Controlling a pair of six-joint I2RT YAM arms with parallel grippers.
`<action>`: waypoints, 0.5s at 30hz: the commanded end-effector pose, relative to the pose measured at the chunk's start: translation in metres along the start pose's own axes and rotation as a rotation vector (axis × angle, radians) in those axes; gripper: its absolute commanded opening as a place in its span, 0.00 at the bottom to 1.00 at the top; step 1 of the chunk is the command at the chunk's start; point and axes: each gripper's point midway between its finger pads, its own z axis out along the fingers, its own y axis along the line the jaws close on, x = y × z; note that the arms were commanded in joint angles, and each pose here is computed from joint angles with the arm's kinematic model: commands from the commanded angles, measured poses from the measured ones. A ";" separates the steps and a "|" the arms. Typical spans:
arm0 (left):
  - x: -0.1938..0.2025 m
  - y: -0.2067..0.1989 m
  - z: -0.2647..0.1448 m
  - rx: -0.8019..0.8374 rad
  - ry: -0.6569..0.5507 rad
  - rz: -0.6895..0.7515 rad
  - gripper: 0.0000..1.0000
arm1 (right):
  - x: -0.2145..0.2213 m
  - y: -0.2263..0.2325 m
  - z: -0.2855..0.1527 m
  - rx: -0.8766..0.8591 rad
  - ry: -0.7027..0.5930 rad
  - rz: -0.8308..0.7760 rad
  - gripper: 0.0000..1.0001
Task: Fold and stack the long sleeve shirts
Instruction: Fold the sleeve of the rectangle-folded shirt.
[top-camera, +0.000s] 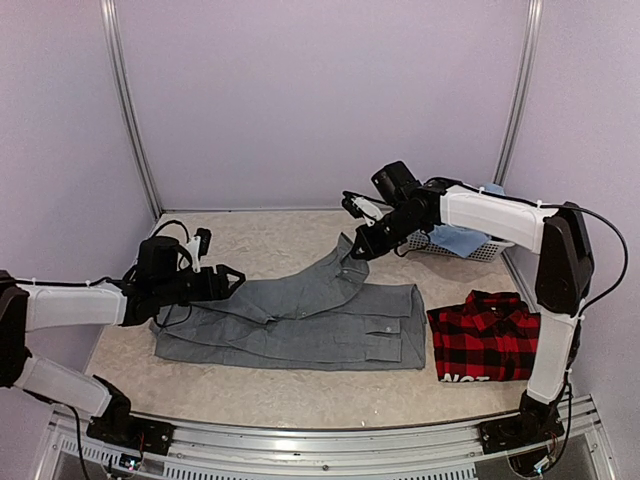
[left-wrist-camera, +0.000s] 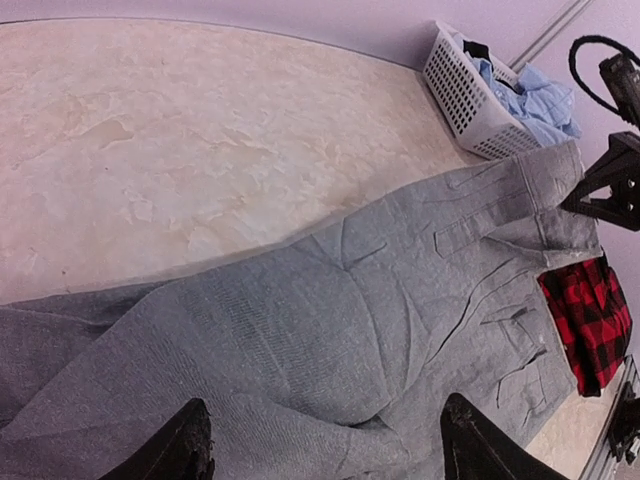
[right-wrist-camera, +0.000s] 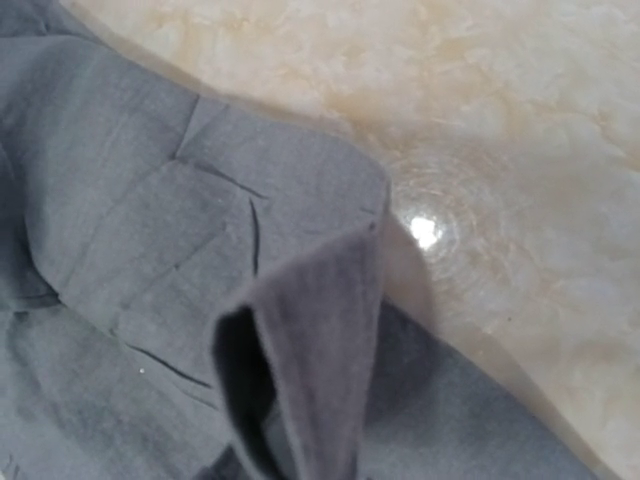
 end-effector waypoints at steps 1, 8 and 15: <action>0.028 -0.019 0.010 0.070 0.061 0.095 0.74 | -0.012 0.003 -0.029 0.012 -0.035 0.017 0.00; 0.043 -0.033 0.022 -0.052 0.067 0.247 0.74 | -0.001 0.003 -0.027 0.007 -0.004 0.020 0.00; 0.047 -0.048 0.049 -0.107 0.100 0.275 0.74 | 0.008 0.004 -0.027 -0.001 0.004 0.028 0.00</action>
